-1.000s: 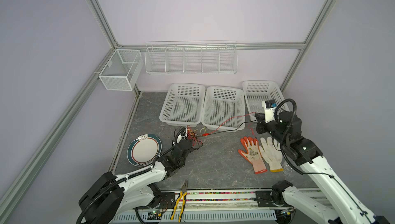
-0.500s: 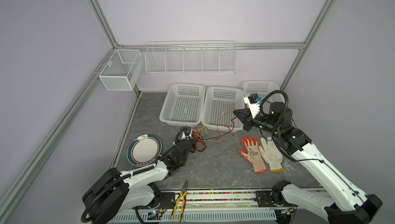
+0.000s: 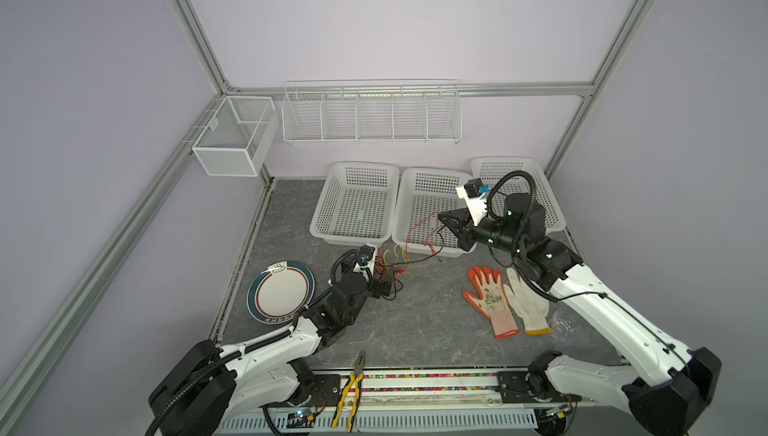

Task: Untangle the cables

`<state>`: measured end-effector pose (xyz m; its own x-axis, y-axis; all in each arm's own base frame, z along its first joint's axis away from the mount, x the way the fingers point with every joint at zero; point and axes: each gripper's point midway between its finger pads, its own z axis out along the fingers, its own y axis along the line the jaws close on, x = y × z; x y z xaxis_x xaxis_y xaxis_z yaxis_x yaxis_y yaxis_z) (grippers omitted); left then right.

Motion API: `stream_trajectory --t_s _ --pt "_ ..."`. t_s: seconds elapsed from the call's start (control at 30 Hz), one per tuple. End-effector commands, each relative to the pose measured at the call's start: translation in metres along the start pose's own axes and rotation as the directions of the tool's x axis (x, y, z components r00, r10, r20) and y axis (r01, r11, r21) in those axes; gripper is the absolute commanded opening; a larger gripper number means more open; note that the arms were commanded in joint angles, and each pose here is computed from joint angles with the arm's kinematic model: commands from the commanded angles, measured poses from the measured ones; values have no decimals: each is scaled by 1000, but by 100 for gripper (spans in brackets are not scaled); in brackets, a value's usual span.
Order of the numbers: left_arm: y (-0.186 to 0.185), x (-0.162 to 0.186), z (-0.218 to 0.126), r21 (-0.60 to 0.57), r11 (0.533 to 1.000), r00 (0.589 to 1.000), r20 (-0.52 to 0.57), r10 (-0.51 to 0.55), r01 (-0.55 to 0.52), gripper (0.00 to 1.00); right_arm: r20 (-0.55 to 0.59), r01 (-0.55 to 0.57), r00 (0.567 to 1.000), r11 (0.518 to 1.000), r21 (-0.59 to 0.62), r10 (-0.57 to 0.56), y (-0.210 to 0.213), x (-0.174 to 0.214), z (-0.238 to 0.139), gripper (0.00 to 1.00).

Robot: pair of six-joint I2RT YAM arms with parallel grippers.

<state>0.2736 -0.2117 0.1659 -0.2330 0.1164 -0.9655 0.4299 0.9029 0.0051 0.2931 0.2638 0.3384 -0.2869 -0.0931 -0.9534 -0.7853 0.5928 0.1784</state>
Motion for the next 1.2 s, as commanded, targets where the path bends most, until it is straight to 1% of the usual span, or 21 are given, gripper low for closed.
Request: stream_trajectory --t_s 0.0,0.2,0.33,0.43,0.53,0.6,0.67,0.8,0.93,0.97,1.03,1.07,1.1,1.13,1.17 --pt "-3 -8 -6 34 999 999 35 9 -11 99 43 3 999 1000 20 -4 -1 -16 1 7" --pt "-15 -18 -7 100 994 996 78 32 -40 99 32 -15 999 1000 25 15 -3 -12 5 6" --pt "-19 -25 -2 106 994 994 105 24 -35 100 15 -8 1000 1000 0 8 0 -6 7 6" --pt "-22 -36 3 109 994 991 136 13 -28 99 -8 5 1000 1000 -26 -5 4 4 7 7" --pt "-18 -49 11 67 998 985 174 -10 -1 99 -35 15 999 998 -68 -17 10 15 8 6" --pt "-20 -58 17 53 998 979 201 7 -18 100 -52 12 999 997 -82 -16 12 22 9 7" --pt "-28 -65 21 79 996 976 215 33 -51 100 -65 7 998 996 -90 -13 12 28 9 6" --pt "-45 -82 25 154 985 966 256 35 -77 100 -85 -4 996 995 -100 -5 13 37 11 7" --pt "-59 -85 32 208 974 966 255 37 -92 99 -90 -9 996 993 -115 -2 15 41 11 7" --pt "-62 -84 35 219 971 968 248 37 -93 97 -89 -9 996 993 -120 -2 16 41 11 7" --pt "-65 -81 41 224 970 971 238 34 -89 87 -90 -11 996 992 -124 -1 17 42 11 7" --pt "-64 -80 44 217 973 971 237 27 -80 78 -88 -9 996 992 -126 -2 18 42 10 7" --pt "-63 -80 46 208 976 971 239 19 -70 66 -88 -9 996 992 -128 -2 18 42 10 6" --pt "-61 -79 48 198 978 971 239 14 -63 59 -86 -9 996 992 -128 -3 18 43 9 7" --pt "-60 -78 50 190 980 971 241 7 -54 55 -85 -8 996 991 -130 -3 19 43 9 7"
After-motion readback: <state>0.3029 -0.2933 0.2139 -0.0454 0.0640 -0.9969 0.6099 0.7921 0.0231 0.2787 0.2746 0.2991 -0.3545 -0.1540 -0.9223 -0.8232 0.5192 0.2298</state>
